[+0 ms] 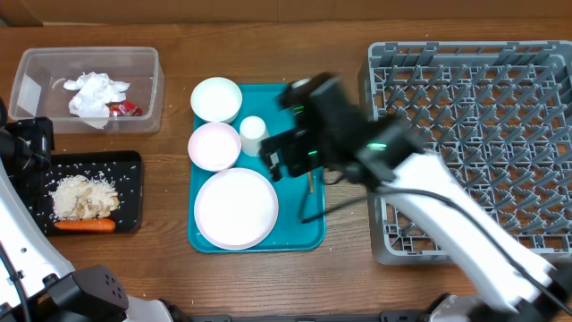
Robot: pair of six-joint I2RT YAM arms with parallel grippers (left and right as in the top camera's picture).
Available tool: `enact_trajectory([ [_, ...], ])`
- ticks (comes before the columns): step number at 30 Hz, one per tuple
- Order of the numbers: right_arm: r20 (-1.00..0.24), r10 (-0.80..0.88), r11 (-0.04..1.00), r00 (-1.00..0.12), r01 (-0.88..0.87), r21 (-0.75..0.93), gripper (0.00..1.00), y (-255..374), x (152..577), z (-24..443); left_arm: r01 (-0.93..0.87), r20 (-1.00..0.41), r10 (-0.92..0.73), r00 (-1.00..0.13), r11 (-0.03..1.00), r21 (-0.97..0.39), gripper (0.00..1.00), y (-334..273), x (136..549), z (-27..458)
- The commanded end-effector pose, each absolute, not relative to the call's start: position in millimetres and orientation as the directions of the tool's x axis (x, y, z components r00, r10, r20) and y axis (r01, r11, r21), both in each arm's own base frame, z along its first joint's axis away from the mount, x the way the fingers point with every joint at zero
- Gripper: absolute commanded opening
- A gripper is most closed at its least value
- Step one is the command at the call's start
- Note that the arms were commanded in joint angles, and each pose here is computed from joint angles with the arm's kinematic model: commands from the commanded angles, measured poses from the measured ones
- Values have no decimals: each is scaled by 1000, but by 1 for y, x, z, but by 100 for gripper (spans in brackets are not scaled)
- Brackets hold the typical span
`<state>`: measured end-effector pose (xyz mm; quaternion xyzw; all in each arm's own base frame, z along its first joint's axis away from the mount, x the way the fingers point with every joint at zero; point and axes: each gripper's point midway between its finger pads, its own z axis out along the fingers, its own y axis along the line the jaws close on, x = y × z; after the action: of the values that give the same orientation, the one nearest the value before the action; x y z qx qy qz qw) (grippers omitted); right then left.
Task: Sort waste into correct bins and load items into the dishwasher rack
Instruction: 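Reach the right gripper from the rack to the white plate, then grasp the white plate rim with the right gripper and lift it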
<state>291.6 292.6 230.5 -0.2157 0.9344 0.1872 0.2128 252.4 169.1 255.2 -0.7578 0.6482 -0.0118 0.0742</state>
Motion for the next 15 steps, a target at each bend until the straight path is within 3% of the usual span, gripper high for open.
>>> enact_trajectory([
  [1, -434, -378, 825, -818, -510, 243, 100, 316, 295, 201, -983, -86, -985, 149, -138, -124, 100, 170, 251, 256],
  [5, -314, -437, 741, -843, -535, 405, 100, 358, 279, 158, -983, -86, -985, 149, -138, -124, 100, 170, 251, 256],
  [11, -89, -323, 905, -942, -335, 261, 100, 339, 288, 63, -983, -86, -985, 149, -138, -124, 100, 170, 251, 256],
  [15, -18, -307, 925, -952, -302, 229, 96, 332, 282, 37, -983, -86, -985, 149, -138, -124, 100, 170, 251, 256],
])
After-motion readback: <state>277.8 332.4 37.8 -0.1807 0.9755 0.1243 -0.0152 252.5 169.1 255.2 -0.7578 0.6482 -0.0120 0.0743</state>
